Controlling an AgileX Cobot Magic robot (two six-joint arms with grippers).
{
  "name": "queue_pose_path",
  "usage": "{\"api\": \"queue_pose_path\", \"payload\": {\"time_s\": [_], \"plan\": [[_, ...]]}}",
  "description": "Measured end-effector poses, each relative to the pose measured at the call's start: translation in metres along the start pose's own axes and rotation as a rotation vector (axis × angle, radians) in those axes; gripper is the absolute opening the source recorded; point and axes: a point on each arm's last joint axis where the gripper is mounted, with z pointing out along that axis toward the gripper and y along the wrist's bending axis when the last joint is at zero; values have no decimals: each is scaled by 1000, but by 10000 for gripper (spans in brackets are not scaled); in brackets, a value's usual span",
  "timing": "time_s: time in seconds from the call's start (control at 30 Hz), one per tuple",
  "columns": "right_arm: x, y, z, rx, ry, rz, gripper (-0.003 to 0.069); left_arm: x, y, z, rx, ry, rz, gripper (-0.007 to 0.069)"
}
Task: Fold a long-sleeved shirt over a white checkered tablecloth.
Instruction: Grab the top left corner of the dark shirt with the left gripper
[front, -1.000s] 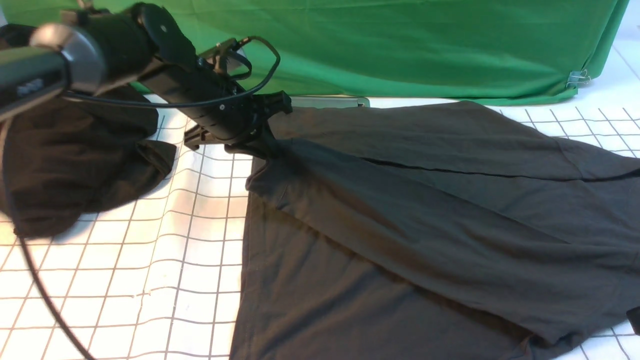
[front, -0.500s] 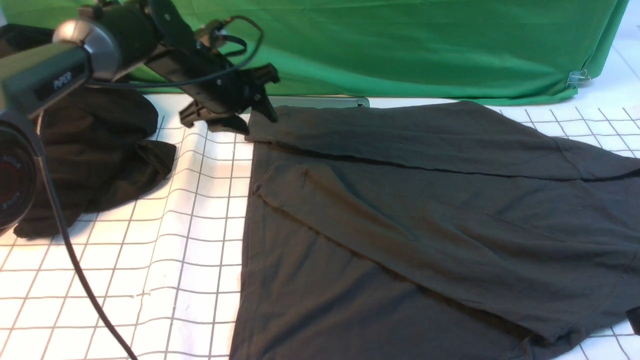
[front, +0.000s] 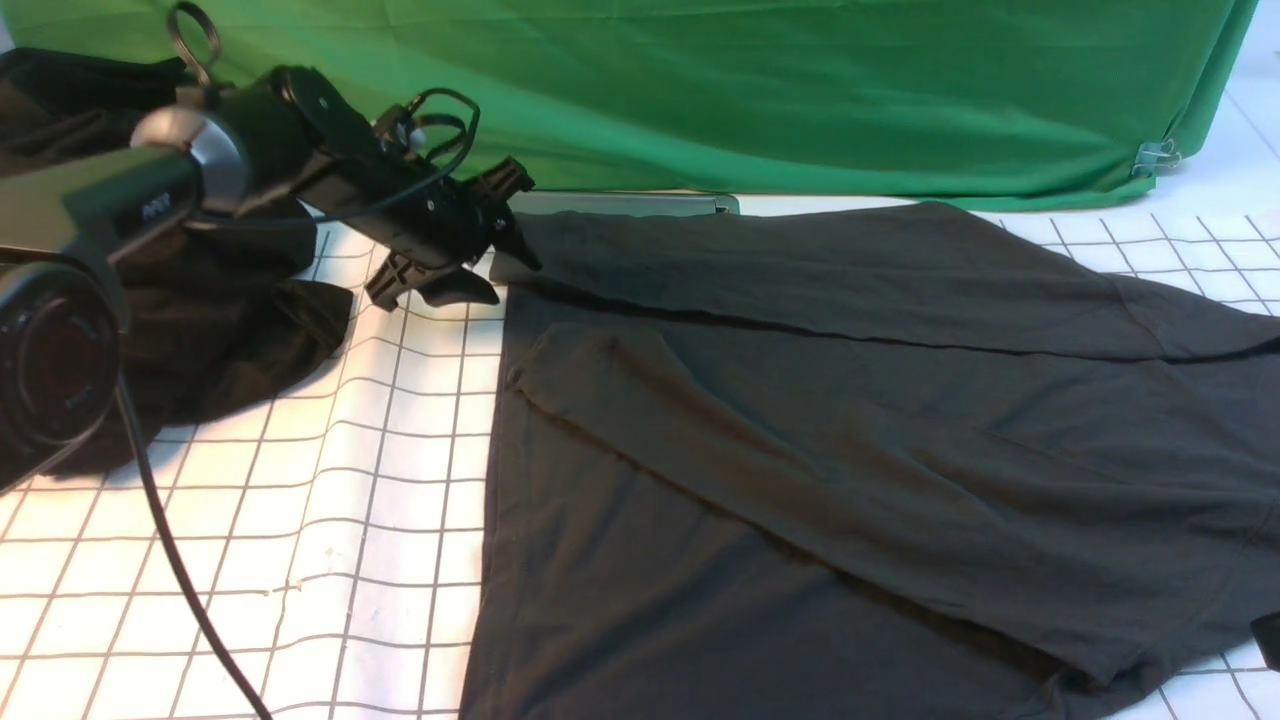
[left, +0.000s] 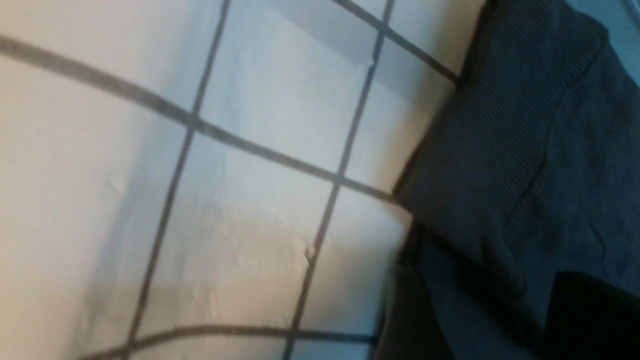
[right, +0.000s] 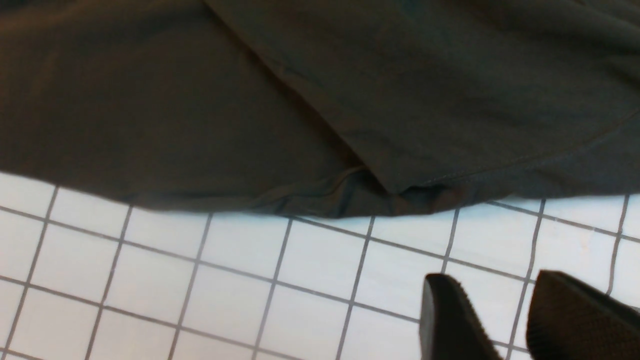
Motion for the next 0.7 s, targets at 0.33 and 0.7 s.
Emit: {"api": "queue_pose_path", "payload": {"time_s": [0.33, 0.7], "plan": [[1, 0, 0, -2, 9, 2, 237, -8, 3, 10, 28, -101, 9, 305], [1, 0, 0, -3, 14, 24, 238, -6, -1, 12, 85, -89, 65, 41]]}}
